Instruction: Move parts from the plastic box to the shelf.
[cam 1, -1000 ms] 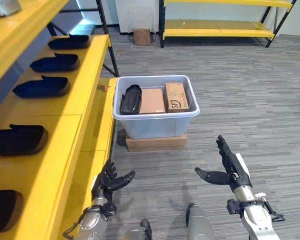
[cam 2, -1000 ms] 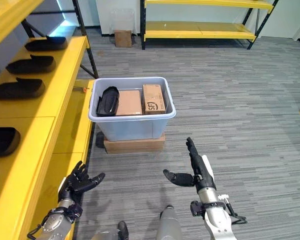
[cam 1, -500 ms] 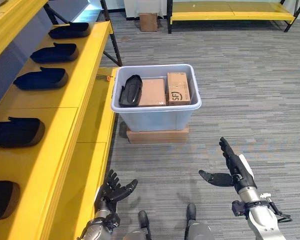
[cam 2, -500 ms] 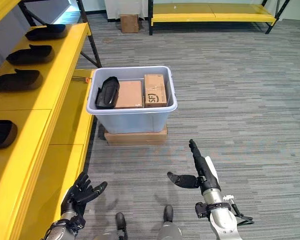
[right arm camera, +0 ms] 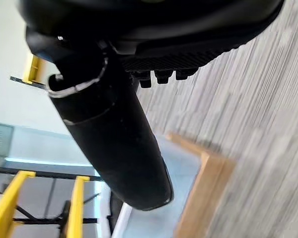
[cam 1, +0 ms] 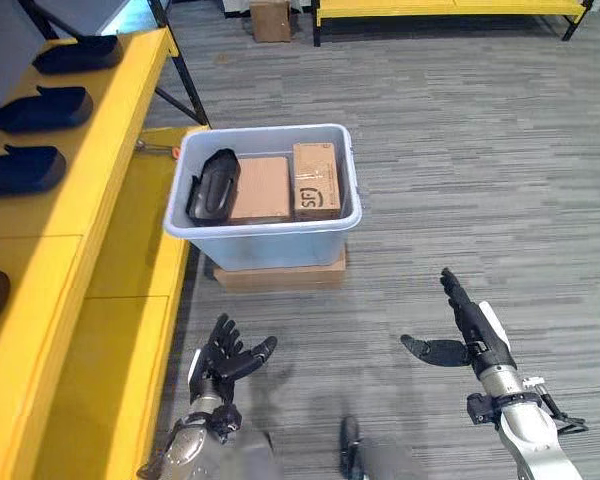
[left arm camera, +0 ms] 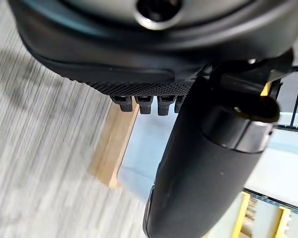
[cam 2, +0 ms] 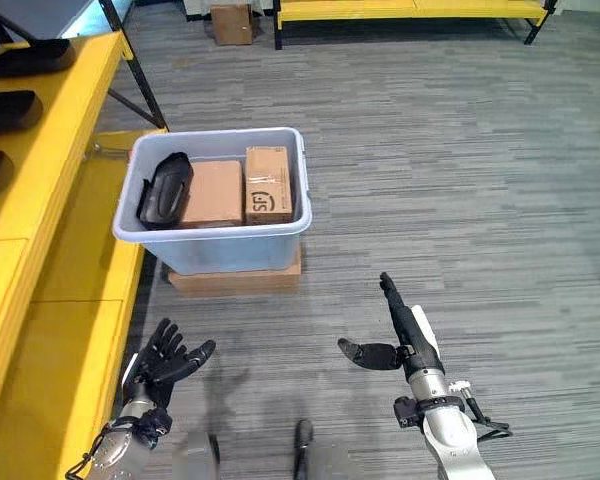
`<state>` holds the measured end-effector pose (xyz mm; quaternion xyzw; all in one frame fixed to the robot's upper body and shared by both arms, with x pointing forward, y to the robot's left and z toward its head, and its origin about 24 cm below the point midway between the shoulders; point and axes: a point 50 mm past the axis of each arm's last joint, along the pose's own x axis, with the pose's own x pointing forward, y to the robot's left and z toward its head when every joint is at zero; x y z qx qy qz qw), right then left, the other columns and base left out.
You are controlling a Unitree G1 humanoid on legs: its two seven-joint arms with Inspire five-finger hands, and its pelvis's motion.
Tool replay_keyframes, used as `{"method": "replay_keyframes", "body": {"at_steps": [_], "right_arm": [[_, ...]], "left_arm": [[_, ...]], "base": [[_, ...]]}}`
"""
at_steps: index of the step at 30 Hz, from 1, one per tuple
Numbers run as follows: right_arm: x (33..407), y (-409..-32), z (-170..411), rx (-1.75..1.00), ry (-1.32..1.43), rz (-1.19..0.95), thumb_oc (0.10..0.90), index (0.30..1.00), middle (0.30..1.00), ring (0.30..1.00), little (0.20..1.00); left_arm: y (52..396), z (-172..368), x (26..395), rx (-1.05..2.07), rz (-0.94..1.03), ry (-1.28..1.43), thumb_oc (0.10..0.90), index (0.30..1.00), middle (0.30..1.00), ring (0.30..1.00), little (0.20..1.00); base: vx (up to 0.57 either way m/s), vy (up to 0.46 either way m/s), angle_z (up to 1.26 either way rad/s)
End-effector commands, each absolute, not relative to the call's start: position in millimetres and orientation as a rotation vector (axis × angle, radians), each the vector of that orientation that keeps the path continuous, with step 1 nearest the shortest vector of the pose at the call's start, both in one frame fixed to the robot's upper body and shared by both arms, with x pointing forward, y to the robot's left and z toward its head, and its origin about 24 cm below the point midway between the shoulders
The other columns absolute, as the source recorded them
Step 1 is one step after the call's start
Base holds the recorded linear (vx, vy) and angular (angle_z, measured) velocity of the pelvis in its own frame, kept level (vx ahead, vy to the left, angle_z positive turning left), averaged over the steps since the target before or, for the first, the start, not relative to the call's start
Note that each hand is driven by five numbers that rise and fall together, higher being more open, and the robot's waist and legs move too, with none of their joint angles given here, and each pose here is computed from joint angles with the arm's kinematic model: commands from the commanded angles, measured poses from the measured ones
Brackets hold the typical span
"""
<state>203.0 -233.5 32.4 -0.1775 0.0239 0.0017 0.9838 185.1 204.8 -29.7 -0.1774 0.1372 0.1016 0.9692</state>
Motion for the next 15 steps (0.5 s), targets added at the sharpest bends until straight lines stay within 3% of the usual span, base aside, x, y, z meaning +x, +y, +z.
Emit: {"method": "replay_keyframes", "body": {"at_steps": [1, 11, 15], "right_arm": [[212.4, -228.1, 84.3, -0.341, -0.236, 0.001, 0.900, 1.000, 1.000, 1.000, 1.000], [208.8, -221.7, 70.9, -0.315, -0.190, -0.001, 0.900, 1.000, 1.000, 1.000, 1.000], [208.5, -219.1, 70.8, -0.303, -0.190, -0.009, 0.900, 1.000, 1.000, 1.000, 1.000]], "left_arm": [[217.0, 2.2, 202.2, -0.375, 0.219, 0.081, 0.900, 1.000, 1.000, 1.000, 1.000], [223.1, -2.0, 201.9, -0.371, 0.264, 0.090, 0.900, 1.000, 1.000, 1.000, 1.000], [226.1, 5.4, 206.4, -0.335, 0.249, 0.069, 0.900, 1.000, 1.000, 1.000, 1.000]], "base": [[0.38, 0.077, -0.18], [0.43, 0.260, -0.84], [0.24, 0.188, -0.23]]}}
